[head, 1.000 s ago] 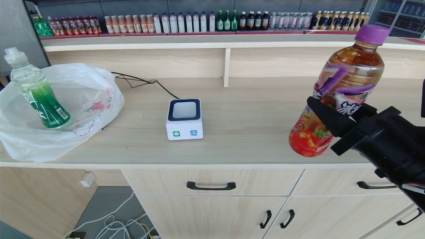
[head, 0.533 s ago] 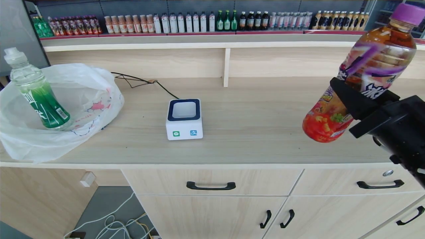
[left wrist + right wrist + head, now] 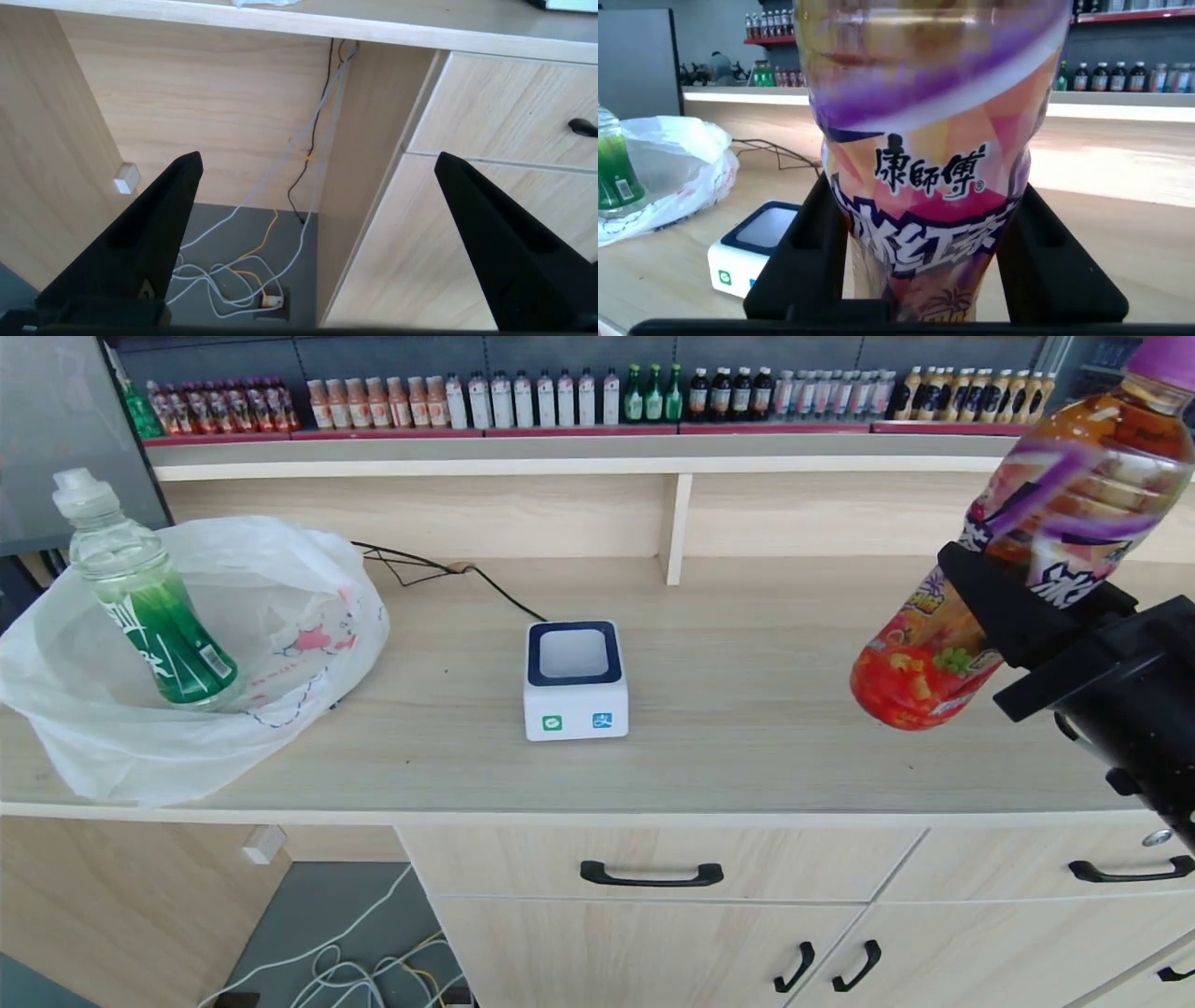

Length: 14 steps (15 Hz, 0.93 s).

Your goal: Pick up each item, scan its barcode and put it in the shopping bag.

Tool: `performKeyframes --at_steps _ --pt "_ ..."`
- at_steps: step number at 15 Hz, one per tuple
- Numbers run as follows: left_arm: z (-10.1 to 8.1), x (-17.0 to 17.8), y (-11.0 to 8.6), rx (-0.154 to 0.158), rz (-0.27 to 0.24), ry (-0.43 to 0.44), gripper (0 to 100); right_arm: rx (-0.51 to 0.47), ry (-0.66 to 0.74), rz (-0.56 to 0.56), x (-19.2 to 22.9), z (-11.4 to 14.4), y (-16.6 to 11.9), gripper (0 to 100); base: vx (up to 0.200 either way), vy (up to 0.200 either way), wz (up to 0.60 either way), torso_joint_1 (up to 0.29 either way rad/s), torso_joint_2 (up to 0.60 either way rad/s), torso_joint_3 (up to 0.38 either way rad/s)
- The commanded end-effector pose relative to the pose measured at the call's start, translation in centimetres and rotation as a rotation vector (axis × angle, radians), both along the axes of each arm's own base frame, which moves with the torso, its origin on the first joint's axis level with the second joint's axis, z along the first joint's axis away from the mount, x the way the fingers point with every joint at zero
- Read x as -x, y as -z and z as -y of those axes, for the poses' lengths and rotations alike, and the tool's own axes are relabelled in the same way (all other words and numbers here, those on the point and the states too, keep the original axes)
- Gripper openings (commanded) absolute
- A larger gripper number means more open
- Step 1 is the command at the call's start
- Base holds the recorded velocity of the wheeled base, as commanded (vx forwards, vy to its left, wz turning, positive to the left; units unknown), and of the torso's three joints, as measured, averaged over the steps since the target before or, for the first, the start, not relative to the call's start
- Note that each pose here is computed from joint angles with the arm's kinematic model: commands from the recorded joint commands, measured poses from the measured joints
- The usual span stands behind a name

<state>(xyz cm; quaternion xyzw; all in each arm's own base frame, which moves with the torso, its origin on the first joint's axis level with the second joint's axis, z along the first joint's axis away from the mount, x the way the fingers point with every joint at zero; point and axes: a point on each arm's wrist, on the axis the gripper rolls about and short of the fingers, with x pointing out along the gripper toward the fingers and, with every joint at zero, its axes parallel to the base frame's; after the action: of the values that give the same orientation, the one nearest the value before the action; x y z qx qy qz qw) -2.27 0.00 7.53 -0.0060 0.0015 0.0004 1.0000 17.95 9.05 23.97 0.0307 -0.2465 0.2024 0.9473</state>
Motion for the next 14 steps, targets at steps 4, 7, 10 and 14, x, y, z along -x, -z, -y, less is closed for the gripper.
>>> performKeyframes --at_steps 4,7,10,14 --pt "0.0 0.0 0.0 0.005 0.000 -0.001 100 -0.004 -0.005 0.022 0.6 0.3 -0.4 0 0.000 0.200 0.00 -0.005 0.01 0.002" --pt "0.0 0.0 0.0 0.005 0.000 -0.001 100 -0.013 -0.003 0.036 0.4 0.3 -0.9 0 0.000 0.200 0.00 0.004 0.00 0.002" --pt "0.0 0.0 0.0 0.003 0.000 -0.001 100 -0.010 -0.008 0.038 0.2 0.1 -0.9 0 0.000 0.200 0.00 0.007 0.01 0.002" --pt "0.0 0.0 0.0 0.003 0.000 -0.001 100 -0.006 -0.018 0.036 -0.6 -0.3 -1.0 0 0.000 0.200 0.00 0.001 0.00 0.005"
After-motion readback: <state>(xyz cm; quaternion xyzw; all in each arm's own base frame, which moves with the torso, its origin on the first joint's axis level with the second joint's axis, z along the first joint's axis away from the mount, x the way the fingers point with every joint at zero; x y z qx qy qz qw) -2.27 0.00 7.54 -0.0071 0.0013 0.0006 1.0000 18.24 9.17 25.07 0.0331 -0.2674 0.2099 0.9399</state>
